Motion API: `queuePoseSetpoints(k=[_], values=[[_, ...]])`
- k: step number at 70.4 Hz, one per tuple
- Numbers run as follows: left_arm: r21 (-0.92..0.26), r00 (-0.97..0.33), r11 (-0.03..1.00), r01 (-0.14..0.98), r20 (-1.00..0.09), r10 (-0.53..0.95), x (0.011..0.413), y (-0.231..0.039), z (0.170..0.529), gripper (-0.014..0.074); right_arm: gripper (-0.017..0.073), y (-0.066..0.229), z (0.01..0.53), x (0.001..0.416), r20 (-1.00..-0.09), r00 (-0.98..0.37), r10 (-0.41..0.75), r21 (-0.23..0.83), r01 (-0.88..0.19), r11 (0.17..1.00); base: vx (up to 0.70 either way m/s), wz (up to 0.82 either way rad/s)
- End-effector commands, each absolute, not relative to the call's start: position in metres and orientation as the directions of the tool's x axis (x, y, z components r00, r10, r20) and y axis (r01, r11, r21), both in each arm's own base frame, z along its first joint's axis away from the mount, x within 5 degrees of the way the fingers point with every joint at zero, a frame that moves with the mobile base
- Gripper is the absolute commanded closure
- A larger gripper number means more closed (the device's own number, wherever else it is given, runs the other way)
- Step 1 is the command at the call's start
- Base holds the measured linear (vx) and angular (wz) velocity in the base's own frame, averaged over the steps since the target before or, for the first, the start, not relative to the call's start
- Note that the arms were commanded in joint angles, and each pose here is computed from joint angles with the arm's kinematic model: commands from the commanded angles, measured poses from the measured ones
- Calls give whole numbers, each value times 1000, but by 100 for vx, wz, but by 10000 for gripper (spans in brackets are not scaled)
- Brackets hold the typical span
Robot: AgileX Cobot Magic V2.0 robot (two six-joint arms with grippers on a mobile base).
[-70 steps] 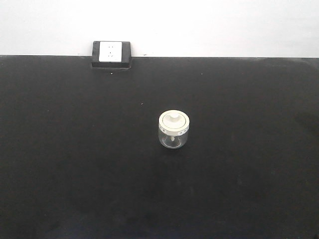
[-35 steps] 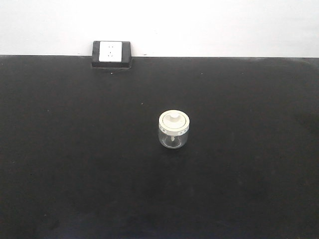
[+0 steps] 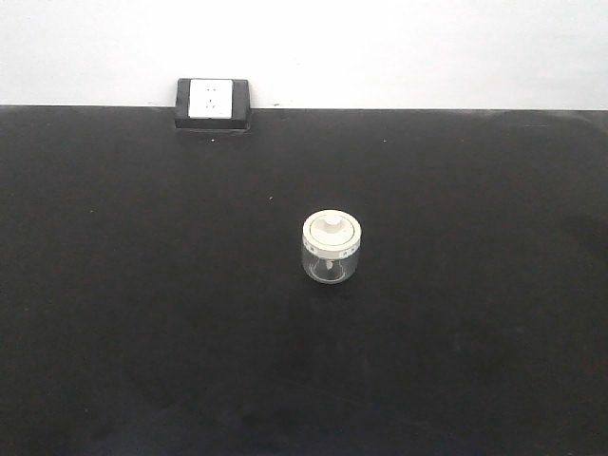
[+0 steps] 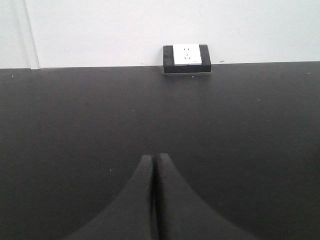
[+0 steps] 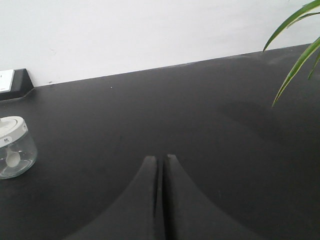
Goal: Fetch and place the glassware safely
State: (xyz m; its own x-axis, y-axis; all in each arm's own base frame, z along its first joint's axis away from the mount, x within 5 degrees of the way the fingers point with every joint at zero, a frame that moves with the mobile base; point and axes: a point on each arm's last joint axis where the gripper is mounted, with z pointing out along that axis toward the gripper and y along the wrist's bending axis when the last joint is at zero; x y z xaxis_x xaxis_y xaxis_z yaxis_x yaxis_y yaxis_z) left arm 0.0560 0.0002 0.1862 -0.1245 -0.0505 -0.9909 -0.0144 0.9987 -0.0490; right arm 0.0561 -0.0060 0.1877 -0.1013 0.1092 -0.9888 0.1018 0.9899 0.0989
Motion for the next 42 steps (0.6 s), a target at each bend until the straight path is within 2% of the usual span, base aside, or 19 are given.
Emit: queuePoseSetpoints(k=[1,42], values=[[-64,-70,998,-10,-995,-64,57,0,184,601,563,-6,189,56,-995,-35,94,90,92,992,0,0],[-64,-70,998,-10,-995,-64,57,0,184,601,563,-6,189,56,-995,-35,94,90,92,992,0,0]])
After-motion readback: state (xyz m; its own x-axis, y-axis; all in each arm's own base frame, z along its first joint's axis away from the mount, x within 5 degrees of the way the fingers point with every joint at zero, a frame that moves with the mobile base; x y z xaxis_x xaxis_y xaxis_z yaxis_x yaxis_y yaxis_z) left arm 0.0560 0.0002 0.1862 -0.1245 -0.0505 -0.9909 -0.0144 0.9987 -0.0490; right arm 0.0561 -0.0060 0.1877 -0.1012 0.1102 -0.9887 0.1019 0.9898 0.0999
